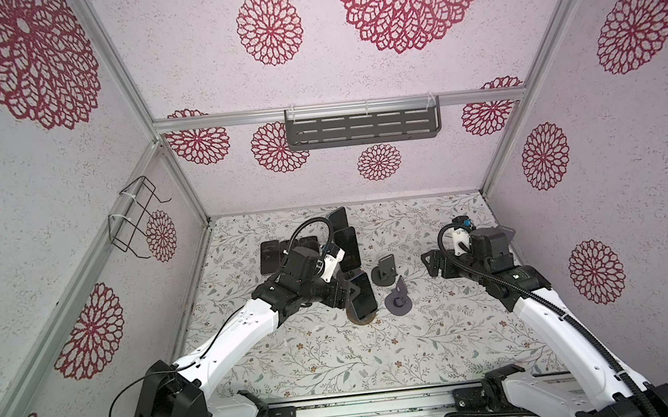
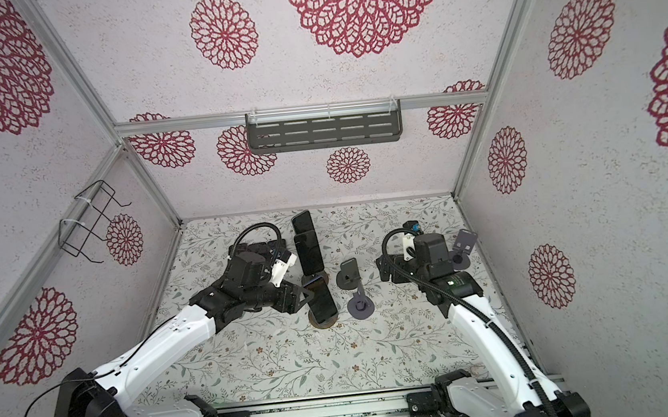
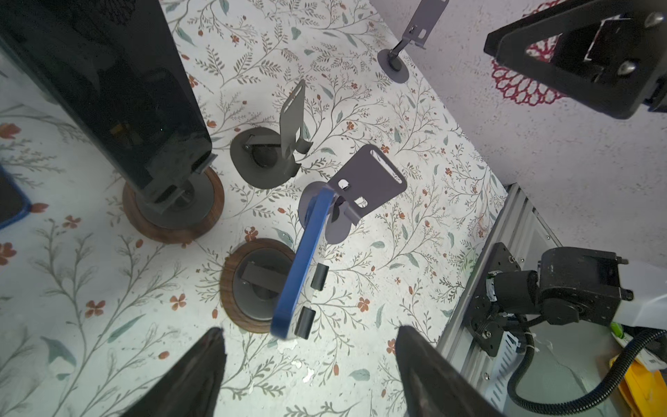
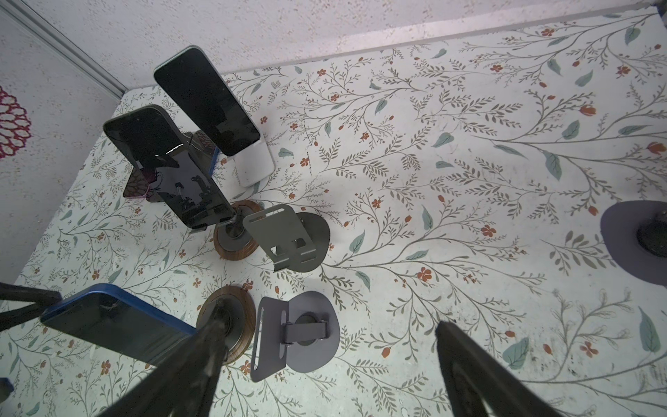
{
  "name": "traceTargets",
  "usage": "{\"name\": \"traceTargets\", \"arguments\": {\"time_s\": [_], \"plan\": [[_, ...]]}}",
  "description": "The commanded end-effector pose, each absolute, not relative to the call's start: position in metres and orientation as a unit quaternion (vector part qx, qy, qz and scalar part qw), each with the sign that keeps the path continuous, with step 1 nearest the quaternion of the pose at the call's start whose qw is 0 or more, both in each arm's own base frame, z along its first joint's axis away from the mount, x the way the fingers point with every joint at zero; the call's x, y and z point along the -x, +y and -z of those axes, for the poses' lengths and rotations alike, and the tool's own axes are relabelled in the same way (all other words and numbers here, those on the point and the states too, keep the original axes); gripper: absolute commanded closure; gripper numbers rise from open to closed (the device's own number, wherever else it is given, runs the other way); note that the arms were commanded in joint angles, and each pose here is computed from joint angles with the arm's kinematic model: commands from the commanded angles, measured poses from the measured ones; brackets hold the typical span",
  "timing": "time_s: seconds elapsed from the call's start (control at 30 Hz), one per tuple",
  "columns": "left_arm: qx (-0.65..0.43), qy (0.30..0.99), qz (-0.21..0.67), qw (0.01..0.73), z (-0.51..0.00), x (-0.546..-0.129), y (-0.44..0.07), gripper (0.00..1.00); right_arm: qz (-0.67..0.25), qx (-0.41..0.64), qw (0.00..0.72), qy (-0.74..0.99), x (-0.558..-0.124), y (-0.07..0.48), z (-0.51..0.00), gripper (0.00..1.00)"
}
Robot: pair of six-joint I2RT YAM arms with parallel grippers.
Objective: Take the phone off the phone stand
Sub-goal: 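Close the left gripper on the top edge of the blue-edged phone, then lift the blue-edged phone off its stand with the left gripper while the right gripper approaches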
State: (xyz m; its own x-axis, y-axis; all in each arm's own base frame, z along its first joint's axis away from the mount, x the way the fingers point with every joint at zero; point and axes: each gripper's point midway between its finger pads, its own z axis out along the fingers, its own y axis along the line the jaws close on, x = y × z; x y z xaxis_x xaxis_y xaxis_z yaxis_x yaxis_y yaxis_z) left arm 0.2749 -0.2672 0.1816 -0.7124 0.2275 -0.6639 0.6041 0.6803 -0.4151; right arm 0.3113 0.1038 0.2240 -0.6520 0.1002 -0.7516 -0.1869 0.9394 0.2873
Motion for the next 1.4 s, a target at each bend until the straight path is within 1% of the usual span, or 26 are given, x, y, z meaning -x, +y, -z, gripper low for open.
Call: {"name": "traceTargets", "arguments": {"time_s": [0.0,0.07,0.17,0.37,0.57,0.67,0.87,0.97,1.03,1.13,1.23,1.33,1.37], "plan": [[-0.236,0.857,0.333,0.314,-0.187,-0.280,-0.274,0.24,-0.173,0.017,0.427,0.888,-0.311,0.101,-0.231,0.06],[-0.237,0.855,0.338,0.313,-0.184,-0.279,-0.276,0.29,-0.176,0.017,0.426,0.887,-0.312,0.102,-0.231,0.05],[-0.236,0.855,0.341,0.311,-0.181,-0.279,-0.278,0.38,-0.183,0.017,0.427,0.885,-0.312,0.104,-0.230,0.05],[-0.237,0.851,0.352,0.309,-0.176,-0.281,-0.283,0.47,-0.184,0.020,0.420,0.888,-0.310,0.105,-0.225,0.05],[-0.233,0.853,0.351,0.308,-0.174,-0.288,-0.288,0.60,-0.185,0.021,0.417,0.889,-0.310,0.106,-0.223,0.05],[-0.229,0.863,0.338,0.296,-0.170,-0.292,-0.287,0.68,-0.187,0.022,0.413,0.891,-0.310,0.107,-0.220,0.05],[-0.231,0.856,0.348,0.304,-0.186,-0.298,-0.293,0.84,-0.198,0.031,0.404,0.893,-0.312,0.113,-0.217,0.05],[-0.225,0.858,0.348,0.304,-0.192,-0.302,-0.295,0.88,-0.210,0.045,0.396,0.893,-0.313,0.121,-0.218,0.05],[-0.226,0.857,0.352,0.300,-0.196,-0.303,-0.298,0.92,-0.226,0.063,0.389,0.891,-0.313,0.129,-0.220,0.04],[-0.231,0.849,0.364,0.305,-0.208,-0.304,-0.303,0.99,-0.276,0.108,0.384,0.874,-0.308,0.152,-0.234,0.05],[-0.245,0.836,0.374,0.319,-0.226,-0.306,-0.304,1.00,-0.322,0.158,0.373,0.855,-0.301,0.171,-0.248,0.07],[-0.277,0.809,0.412,0.315,-0.249,-0.300,-0.305,1.00,-0.374,0.218,0.352,0.830,-0.288,0.191,-0.259,0.08],[-0.287,0.803,0.423,0.307,-0.256,-0.298,-0.304,1.00,-0.390,0.234,0.345,0.821,-0.285,0.197,-0.261,0.11]]}}
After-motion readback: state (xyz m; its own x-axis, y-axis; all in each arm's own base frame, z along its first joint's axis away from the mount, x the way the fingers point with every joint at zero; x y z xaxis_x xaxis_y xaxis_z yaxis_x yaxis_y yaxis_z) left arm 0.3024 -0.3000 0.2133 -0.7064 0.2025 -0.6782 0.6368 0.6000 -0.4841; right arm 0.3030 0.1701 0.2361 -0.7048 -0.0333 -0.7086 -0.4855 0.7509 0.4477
